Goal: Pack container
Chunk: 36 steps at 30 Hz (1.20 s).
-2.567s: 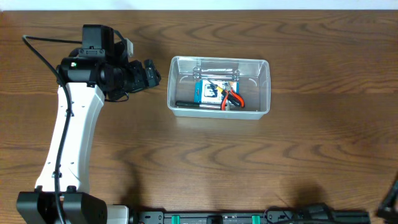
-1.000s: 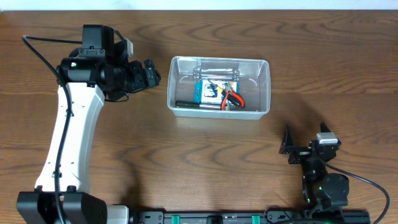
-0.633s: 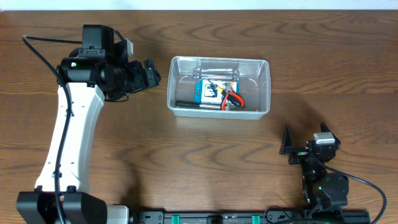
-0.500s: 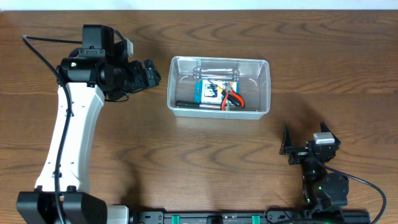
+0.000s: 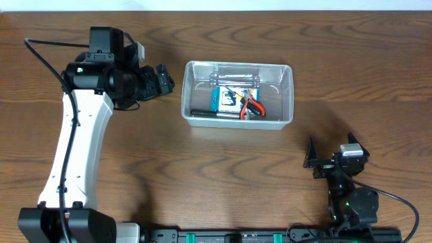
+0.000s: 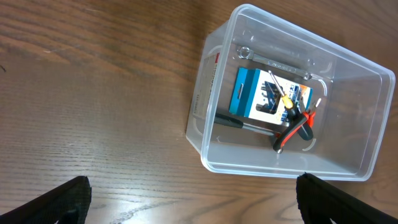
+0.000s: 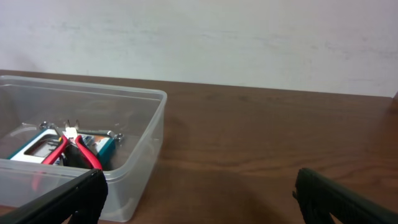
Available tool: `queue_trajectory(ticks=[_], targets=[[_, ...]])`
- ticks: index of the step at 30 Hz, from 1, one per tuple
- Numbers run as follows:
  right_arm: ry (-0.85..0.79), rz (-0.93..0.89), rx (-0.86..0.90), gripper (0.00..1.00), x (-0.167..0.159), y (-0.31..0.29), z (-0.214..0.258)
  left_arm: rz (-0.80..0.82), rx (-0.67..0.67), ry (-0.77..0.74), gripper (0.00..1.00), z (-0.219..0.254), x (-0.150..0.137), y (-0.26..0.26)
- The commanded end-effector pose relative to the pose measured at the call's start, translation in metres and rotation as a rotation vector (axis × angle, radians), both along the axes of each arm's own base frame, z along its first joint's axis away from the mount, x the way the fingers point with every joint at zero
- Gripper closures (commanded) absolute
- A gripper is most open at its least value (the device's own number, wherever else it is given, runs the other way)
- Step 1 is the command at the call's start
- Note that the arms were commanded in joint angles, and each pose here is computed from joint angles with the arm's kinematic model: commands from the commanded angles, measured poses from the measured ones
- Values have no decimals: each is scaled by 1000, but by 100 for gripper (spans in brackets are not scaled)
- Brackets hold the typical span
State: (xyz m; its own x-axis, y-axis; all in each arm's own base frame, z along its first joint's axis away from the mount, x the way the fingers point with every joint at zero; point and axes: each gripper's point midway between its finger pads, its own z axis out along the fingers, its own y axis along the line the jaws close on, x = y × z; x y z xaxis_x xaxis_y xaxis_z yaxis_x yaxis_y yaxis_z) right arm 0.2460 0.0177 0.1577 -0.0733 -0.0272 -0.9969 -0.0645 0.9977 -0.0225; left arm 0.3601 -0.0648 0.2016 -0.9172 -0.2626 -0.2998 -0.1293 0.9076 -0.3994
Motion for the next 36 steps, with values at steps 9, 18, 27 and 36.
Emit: queue_trajectory(ticks=[9,18,27,36], targets=[[-5,1,-18,1,0,-1,0,1,8,-5,2,2,-1,1],[-5,1,-18,1,0,-1,0,1,6,-79,2,26,-8,1],[-5,1,-18,1,0,-1,0,148,183,-525,2,151,-71,43],[-5,1,-18,1,0,-1,0,417,303,-985,2,247,-218,93]])
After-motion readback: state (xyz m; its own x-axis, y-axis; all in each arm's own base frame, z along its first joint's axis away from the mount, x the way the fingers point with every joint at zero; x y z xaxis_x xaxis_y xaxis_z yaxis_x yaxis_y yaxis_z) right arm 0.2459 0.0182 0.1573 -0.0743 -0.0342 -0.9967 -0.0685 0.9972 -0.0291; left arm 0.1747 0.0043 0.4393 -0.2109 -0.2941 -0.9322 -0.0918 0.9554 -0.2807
